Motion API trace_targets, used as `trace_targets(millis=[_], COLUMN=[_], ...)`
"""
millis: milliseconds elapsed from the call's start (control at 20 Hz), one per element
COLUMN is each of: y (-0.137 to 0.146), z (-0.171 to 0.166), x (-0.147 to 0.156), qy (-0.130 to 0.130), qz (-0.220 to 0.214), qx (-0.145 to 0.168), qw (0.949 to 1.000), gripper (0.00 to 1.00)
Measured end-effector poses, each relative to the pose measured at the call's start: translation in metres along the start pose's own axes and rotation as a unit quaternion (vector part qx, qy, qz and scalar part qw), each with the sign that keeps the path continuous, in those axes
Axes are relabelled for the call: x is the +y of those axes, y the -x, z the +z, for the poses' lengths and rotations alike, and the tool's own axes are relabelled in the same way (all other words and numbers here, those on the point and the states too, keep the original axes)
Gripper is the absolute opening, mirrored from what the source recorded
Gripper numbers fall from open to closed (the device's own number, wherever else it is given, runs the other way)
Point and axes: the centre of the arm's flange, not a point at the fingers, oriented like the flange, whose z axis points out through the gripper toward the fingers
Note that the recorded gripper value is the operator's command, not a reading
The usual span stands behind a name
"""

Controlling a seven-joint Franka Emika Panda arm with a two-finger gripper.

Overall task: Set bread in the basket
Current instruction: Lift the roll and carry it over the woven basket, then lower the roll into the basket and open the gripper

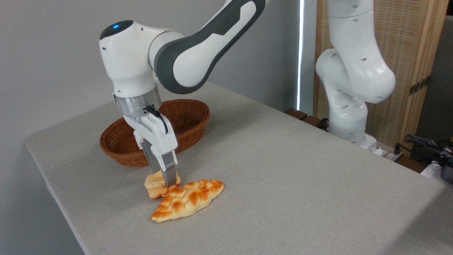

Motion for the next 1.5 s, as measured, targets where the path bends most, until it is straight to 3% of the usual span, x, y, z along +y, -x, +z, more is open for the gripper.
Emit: trace_targets(millis=[500, 600, 650, 750, 850, 1000, 1200, 1500], y=[-0.001, -0.008, -0.014, -0.027, -0.04, -0.055, -0.064, -0.07], z=[-0.051, -0.067, -0.074, -0.083, -0.086, -0.086, -0.079, -0.064], x=[0.004, 0.019, 0.03, 0.056, 0.084, 0.122, 0.146, 0.15], qy=[-0.023, -0.019, -0.016, -0.009, -0.002, 0.005, 0.013, 0.021], qz=[0.001, 0.009, 0.014, 0.021, 0.021, 0.031, 0.044, 0.049], qx=[0.041, 0.059, 0.068, 0.081, 0.085, 0.085, 0.081, 0.07], qw=[0.9989, 0.998, 0.9974, 0.9965, 0.9962, 0.9959, 0.9956, 0.9961], gripper=[0.67, 0.7, 0.77, 0.78, 0.79, 1.0, 1.0, 1.0])
